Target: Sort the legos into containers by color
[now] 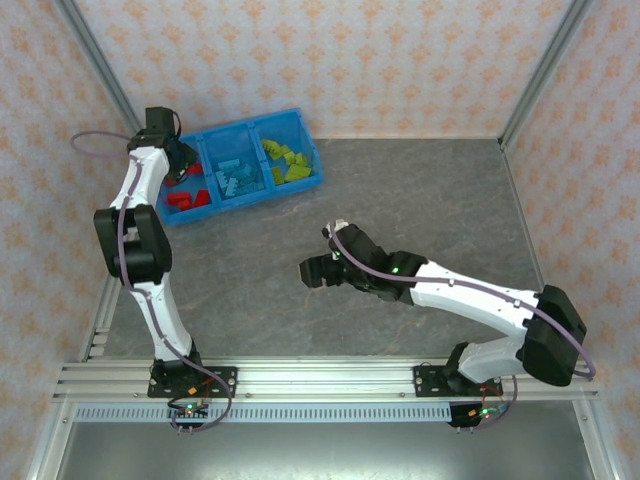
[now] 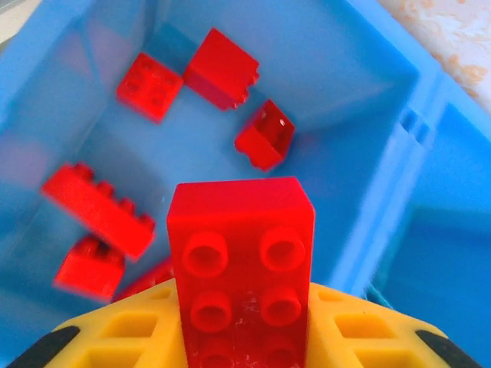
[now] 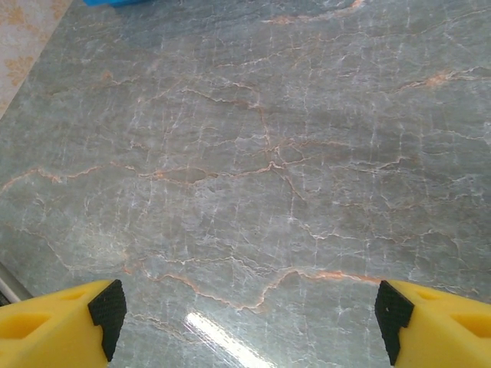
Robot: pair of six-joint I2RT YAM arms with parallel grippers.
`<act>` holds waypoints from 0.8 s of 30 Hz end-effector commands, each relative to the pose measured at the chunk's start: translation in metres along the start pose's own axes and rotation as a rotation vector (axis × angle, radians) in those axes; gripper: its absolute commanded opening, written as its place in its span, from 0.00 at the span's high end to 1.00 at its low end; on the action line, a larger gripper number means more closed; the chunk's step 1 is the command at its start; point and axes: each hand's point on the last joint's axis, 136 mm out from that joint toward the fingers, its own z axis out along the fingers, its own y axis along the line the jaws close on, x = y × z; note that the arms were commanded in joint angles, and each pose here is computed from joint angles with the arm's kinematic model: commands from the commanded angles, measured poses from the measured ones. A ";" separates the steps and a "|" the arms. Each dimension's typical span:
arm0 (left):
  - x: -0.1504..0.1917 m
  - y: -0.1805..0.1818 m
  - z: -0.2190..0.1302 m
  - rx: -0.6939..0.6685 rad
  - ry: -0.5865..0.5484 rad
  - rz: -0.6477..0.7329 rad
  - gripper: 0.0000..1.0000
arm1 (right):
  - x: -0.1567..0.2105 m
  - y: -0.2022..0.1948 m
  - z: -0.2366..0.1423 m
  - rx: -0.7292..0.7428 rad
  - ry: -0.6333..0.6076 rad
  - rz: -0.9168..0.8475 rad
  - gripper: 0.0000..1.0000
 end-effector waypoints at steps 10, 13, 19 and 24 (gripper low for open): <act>0.015 -0.027 -0.093 0.236 -0.068 0.021 0.45 | -0.025 -0.028 -0.036 0.141 -0.149 0.045 0.13; 0.055 -0.040 -0.145 0.310 -0.139 0.160 0.44 | -0.040 -0.067 -0.071 0.273 -0.318 0.098 0.10; 0.147 -0.031 -0.225 0.460 -0.313 0.468 0.38 | -0.032 -0.204 -0.167 0.797 -0.669 0.276 0.01; 0.170 0.014 -0.229 0.488 -0.407 0.533 0.28 | 0.004 -0.282 -0.200 1.125 -0.793 0.286 0.01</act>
